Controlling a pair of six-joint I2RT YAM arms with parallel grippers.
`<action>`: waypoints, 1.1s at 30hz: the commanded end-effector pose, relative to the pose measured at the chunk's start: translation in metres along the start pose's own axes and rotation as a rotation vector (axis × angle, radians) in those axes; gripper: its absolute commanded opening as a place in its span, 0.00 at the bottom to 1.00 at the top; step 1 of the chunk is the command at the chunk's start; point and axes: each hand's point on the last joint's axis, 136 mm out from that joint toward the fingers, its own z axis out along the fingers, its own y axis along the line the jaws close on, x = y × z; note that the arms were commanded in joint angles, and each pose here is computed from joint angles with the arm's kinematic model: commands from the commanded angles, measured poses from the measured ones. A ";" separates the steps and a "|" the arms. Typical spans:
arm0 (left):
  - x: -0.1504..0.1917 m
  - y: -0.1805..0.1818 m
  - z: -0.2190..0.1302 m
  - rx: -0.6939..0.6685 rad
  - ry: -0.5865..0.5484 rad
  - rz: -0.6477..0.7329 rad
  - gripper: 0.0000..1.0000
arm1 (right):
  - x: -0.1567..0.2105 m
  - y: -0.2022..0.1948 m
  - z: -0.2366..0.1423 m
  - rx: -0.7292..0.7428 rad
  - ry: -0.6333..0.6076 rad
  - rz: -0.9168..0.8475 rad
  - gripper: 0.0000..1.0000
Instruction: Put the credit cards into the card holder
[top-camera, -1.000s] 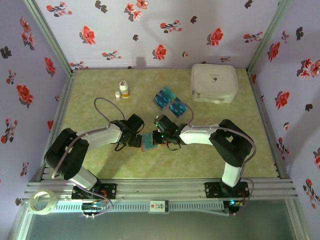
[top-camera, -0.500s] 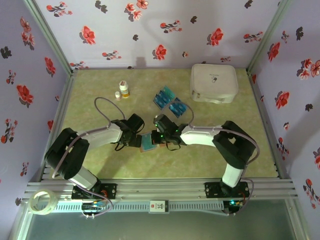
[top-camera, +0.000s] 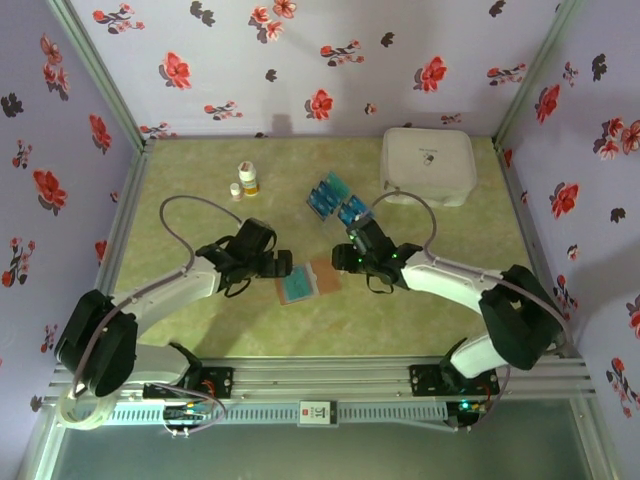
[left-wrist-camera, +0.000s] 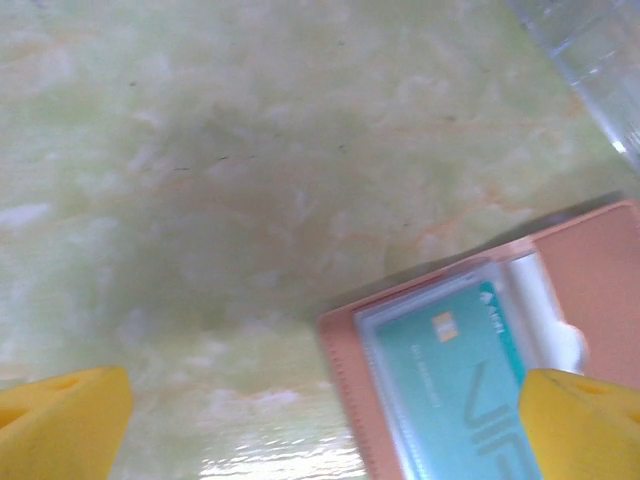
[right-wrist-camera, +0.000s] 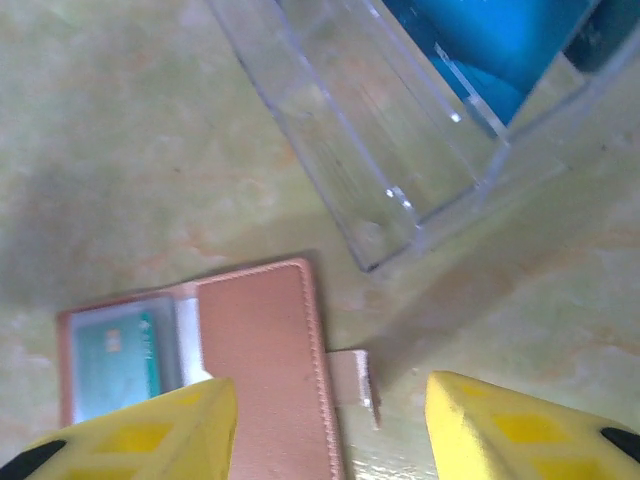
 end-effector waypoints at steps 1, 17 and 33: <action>-0.004 -0.008 0.007 0.081 -0.007 -0.087 1.00 | 0.002 -0.010 0.012 0.045 0.015 -0.016 0.52; 0.028 -0.007 0.034 0.184 0.143 -0.203 1.00 | 0.019 -0.017 0.025 0.030 0.046 0.008 0.00; 0.041 -0.035 0.048 0.251 0.187 -0.165 1.00 | 0.038 0.014 0.025 -0.067 0.053 0.028 0.00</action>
